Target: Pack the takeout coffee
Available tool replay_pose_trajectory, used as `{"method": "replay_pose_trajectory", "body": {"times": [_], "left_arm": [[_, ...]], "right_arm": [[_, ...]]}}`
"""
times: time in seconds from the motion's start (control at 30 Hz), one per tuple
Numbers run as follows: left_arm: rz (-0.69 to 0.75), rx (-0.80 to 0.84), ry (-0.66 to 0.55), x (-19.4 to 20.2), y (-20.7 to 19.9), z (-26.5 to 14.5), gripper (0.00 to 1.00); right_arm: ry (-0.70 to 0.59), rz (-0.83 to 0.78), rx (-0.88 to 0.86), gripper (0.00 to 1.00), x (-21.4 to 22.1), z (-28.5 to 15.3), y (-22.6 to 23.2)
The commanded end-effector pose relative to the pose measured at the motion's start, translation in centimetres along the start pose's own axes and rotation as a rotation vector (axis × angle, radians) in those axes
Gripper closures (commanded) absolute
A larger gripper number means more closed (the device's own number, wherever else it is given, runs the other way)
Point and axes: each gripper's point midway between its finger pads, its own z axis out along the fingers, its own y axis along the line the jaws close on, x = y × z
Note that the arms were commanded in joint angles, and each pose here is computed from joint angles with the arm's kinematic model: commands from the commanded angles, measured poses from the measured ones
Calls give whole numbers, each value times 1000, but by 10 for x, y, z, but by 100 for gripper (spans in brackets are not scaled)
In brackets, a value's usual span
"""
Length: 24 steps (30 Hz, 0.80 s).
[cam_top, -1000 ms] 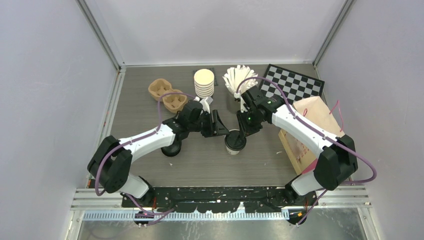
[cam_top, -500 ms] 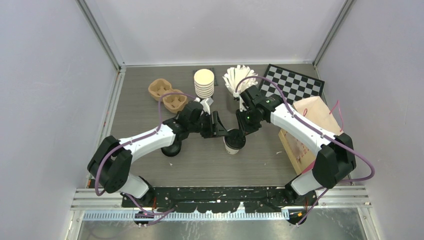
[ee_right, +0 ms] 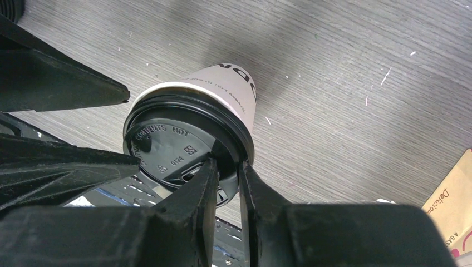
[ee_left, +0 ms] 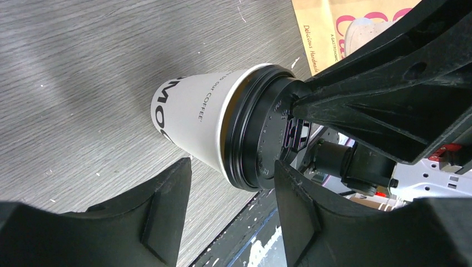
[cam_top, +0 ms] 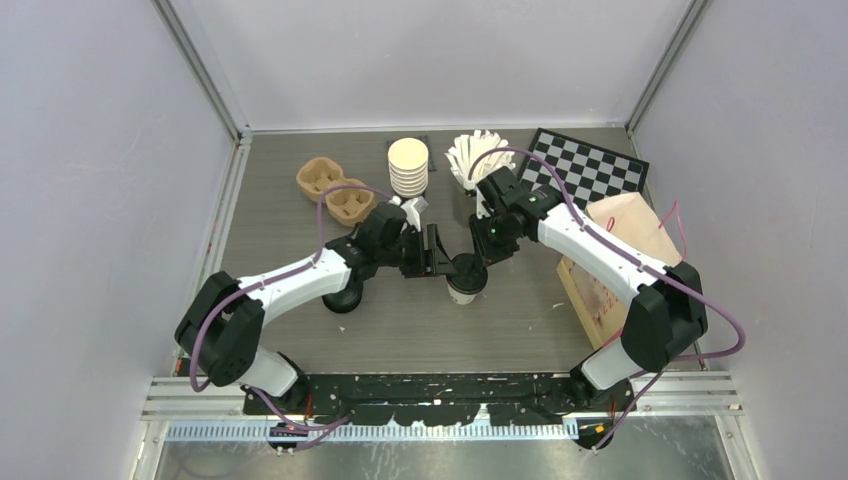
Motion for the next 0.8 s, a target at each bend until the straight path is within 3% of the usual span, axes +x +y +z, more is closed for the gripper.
{"method": "replay_pose_trajectory", "body": {"times": [0.0, 0.17, 0.33, 0.77], "left_arm": [[49, 43, -33, -13, -18, -4, 42], [53, 29, -24, -14, -16, -2, 43], [50, 26, -21, -14, -16, 0, 50], [52, -17, -19, -15, -8, 1, 48]], "right_arm": [[-60, -9, -7, 76, -20, -6, 6], [-59, -5, -16, 77, -21, -10, 9], [-69, 8, -27, 78, -24, -18, 12], [-29, 19, 6, 75, -23, -9, 1]]}}
